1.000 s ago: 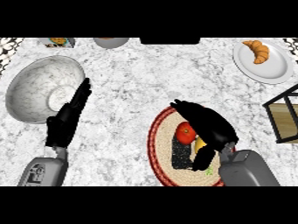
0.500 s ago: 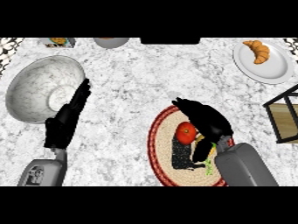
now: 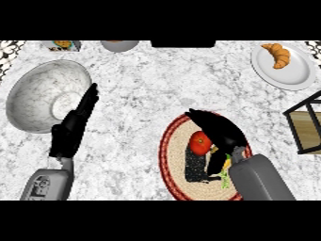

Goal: Pick the tomato from the placemat and place it in the tiered shelf

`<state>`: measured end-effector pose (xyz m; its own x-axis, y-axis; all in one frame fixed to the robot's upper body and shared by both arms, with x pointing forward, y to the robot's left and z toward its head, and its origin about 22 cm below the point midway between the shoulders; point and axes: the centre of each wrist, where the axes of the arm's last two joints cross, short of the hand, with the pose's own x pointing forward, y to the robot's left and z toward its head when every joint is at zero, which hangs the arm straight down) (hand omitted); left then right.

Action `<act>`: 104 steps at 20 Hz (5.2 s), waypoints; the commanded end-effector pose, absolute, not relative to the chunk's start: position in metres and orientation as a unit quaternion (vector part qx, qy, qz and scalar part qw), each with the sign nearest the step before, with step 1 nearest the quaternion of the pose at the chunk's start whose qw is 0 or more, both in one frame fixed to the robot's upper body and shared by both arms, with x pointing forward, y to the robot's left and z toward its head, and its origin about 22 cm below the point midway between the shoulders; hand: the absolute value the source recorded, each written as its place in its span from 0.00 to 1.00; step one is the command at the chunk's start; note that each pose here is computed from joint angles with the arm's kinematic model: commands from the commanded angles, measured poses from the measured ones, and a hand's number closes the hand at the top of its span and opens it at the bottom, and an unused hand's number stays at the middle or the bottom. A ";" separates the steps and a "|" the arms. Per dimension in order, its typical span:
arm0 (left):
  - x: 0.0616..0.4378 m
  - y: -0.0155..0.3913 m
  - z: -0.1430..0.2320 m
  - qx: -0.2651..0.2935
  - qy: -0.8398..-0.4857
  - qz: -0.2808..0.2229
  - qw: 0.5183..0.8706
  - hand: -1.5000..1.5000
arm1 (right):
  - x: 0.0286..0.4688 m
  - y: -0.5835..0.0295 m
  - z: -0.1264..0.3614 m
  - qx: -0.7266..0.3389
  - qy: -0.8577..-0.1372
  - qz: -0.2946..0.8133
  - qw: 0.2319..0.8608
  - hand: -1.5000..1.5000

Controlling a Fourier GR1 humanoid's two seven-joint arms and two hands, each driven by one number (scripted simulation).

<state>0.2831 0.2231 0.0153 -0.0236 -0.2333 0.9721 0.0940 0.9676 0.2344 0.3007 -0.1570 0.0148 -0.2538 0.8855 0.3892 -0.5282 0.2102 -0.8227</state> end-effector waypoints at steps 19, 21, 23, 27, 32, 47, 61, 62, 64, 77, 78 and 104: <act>0.275 0.241 0.012 0.078 -0.699 -0.092 0.705 0.50 | 0.199 -0.258 -0.019 -0.298 -0.469 0.496 0.667 1.00; 0.275 0.254 0.011 0.073 -0.698 -0.089 0.706 0.50 | 0.164 -0.266 -0.011 -0.308 -0.481 0.478 0.668 1.00; 0.267 0.230 0.008 0.067 -0.695 -0.100 0.708 0.50 | 0.150 -0.286 0.020 -0.311 -0.496 0.458 0.669 1.00; 0.273 0.235 0.014 0.058 -0.705 -0.102 0.699 0.50 | 0.106 -0.273 0.044 -0.292 -0.558 0.384 0.675 1.00; 0.265 0.242 0.008 0.065 -0.700 -0.096 0.705 0.50 | 0.082 -0.285 0.082 -0.261 -0.651 0.268 0.661 1.00; 0.273 0.234 0.012 0.057 -0.698 -0.110 0.705 0.50 | 0.047 -0.304 0.173 -0.409 -0.679 0.148 0.592 1.00; 0.289 0.219 0.019 0.053 -0.712 -0.112 0.691 0.50 | 0.086 -0.367 0.260 -0.498 -0.671 0.058 0.546 1.00; 0.280 0.230 0.021 0.046 -0.705 -0.119 0.698 0.50 | 0.092 -0.372 0.280 -0.503 -0.672 0.055 0.540 1.00; 0.284 0.219 0.006 0.047 -0.705 -0.111 0.699 0.50 | 0.092 -0.390 0.293 -0.512 -0.673 0.038 0.532 1.00; 0.286 0.227 0.018 0.057 -0.706 -0.123 0.696 0.50 | 0.153 -0.421 0.310 -0.580 -0.647 0.062 0.490 1.00; 0.271 0.211 0.032 0.048 -0.707 -0.125 0.694 0.50 | 0.153 -0.431 0.290 -0.577 -0.657 0.068 0.481 1.00; 0.284 0.229 0.021 0.046 -0.704 -0.114 0.700 0.50 | 0.271 -0.490 0.225 -0.508 -0.735 -0.020 0.449 1.00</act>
<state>0.2834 0.2228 0.0167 -0.0251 -0.2339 0.9719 0.0930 0.9675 0.2352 0.2544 -0.4865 0.2325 -0.0662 0.7299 0.6804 0.7665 0.4738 -0.4337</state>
